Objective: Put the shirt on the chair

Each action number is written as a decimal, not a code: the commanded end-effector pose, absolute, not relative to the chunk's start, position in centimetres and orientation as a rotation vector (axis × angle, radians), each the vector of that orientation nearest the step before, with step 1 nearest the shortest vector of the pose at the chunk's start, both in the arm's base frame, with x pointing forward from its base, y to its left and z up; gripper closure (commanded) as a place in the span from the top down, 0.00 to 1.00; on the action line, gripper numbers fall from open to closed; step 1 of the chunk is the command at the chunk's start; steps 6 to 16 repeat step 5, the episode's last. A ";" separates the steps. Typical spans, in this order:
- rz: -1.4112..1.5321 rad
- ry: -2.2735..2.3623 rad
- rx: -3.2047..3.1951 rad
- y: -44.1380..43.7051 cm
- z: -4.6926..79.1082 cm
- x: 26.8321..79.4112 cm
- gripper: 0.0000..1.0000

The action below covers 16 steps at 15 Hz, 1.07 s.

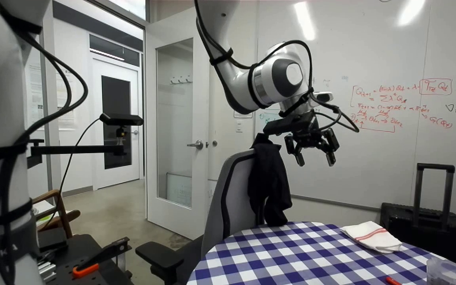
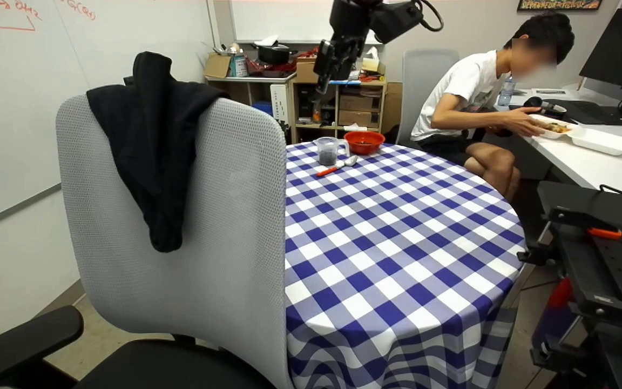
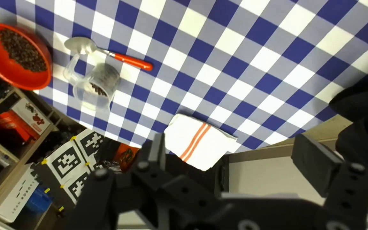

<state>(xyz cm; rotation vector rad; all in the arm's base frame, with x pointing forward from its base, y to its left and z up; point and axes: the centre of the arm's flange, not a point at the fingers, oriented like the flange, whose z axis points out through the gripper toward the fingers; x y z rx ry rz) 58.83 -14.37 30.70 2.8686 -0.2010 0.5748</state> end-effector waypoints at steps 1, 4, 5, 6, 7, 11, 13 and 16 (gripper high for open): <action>0.626 -0.289 2.962 -15.4 30.0 49.8 1.00; 0.574 -0.271 2.918 -15.5 29.3 54.3 1.00; 0.579 -0.269 2.917 -15.5 29.4 54.5 1.00; 0.579 -0.269 2.917 -15.5 29.4 54.5 1.00; 0.579 -0.269 2.917 -15.5 29.4 54.5 1.00; 0.579 -0.269 2.917 -15.5 29.4 54.5 1.00; 0.579 -0.269 2.917 -15.5 29.4 54.5 1.00; 0.579 -0.269 2.917 -15.5 29.4 54.5 1.00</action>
